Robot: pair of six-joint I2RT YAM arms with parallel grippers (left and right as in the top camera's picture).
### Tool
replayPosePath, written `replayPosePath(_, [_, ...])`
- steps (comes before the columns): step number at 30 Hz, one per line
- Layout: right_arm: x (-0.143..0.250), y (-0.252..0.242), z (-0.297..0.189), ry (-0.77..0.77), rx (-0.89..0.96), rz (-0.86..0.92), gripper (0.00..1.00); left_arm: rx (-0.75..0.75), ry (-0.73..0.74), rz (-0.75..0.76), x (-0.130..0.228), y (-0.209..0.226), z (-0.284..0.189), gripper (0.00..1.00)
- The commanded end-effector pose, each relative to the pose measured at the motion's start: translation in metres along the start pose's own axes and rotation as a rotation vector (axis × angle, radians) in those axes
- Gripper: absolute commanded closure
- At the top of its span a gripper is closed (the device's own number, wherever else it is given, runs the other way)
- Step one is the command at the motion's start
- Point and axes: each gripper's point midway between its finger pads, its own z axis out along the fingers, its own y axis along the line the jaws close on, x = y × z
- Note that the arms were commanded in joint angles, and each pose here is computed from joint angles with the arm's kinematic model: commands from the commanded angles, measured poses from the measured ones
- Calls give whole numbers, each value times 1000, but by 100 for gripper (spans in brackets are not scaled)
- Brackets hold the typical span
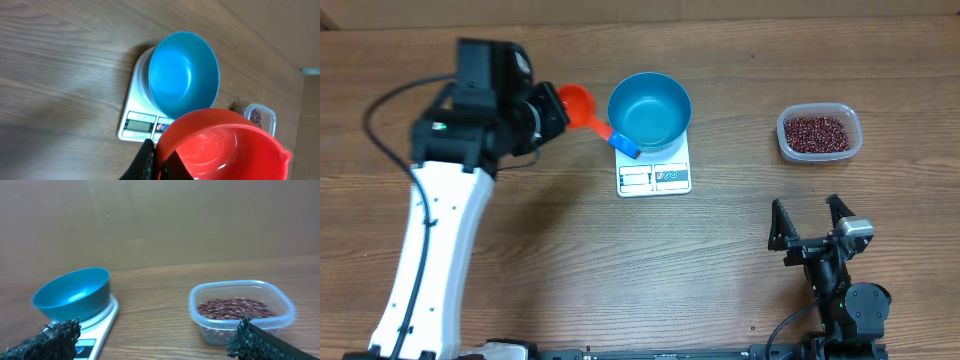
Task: Scoop item into bowl and weigh 150g on scale
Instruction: 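Lift the red scoop with the left gripper toward the scale center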
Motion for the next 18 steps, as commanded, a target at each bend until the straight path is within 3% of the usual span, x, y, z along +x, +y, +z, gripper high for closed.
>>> replayPosePath(1, [3,27,-2,10,-157,1,0,33,60,-84,23,9,38,96])
replayPosePath(7, [-13,72,-16,-31,-427,51,0,78,26,-161,34,28,81,96])
replayPosePath(12, [-20,82,-21,-9,-492,220,0,113,12,-152,39,26,92,95])
replayPosePath(18, [-51,96,-28,-18,-561,224,0,154,28,-124,51,4,94,96])
